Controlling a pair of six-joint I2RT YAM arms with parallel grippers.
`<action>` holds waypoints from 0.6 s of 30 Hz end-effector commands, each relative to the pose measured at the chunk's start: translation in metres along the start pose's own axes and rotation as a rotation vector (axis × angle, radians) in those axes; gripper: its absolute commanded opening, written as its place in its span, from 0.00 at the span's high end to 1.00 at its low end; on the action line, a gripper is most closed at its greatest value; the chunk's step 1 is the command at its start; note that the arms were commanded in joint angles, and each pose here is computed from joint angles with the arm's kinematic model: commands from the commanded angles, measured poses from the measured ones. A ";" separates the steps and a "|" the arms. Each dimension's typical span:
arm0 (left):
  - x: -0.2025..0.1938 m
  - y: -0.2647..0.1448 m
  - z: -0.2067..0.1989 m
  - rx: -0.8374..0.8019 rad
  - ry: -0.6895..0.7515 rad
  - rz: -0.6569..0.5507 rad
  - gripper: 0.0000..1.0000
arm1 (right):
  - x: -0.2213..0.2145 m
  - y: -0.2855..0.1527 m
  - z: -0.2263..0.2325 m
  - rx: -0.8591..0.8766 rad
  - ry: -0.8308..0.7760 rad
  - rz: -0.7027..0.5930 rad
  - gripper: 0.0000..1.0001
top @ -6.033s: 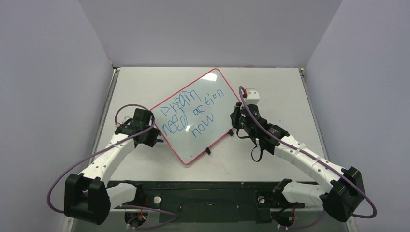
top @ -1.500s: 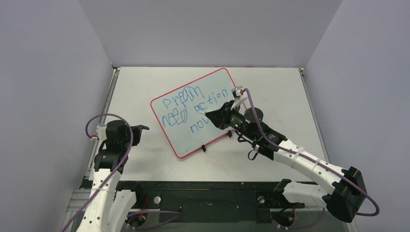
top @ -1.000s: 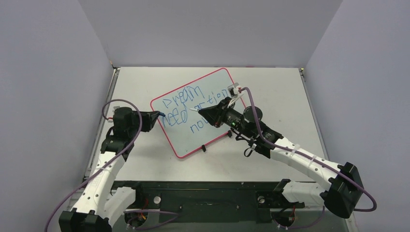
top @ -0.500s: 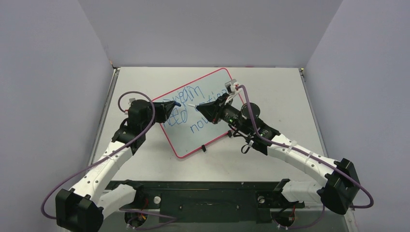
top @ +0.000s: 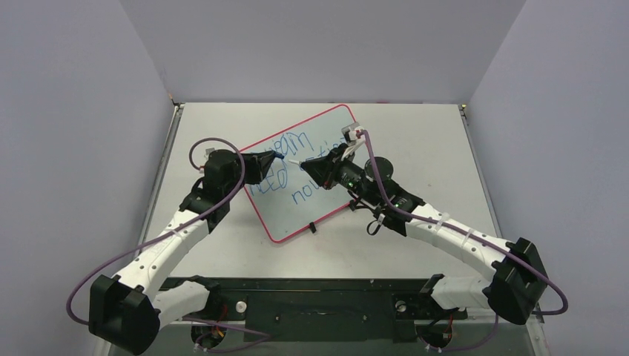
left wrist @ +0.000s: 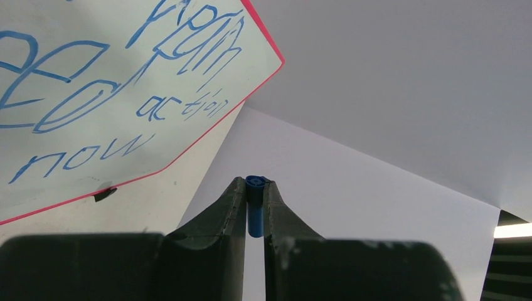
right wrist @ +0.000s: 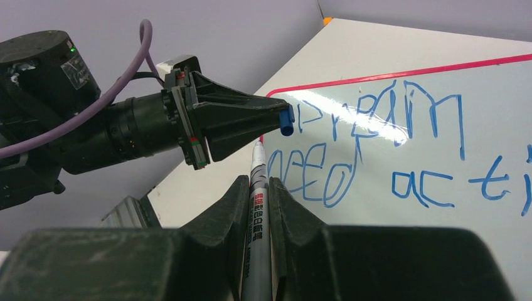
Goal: Write a sentence on the whiteboard
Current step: Close the whiteboard marker at the center of the board.
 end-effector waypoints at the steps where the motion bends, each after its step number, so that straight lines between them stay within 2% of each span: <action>1: -0.020 -0.006 -0.035 -0.104 -0.017 0.046 1.00 | 0.026 0.008 -0.002 -0.005 -0.014 -0.084 1.00; 18: -0.030 -0.010 -0.041 -0.128 -0.023 0.075 1.00 | 0.021 0.016 -0.010 -0.040 0.009 -0.079 1.00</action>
Point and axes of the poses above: each gripper's point midway between its finger pads, its own y axis out along the fingers, its own z axis along the line the jaws close on, x = y × z, the point moved 2 cm from there along -y, back along the fingers, and after that the axes turned 14 degrees about -y, right-handed, at the moved point
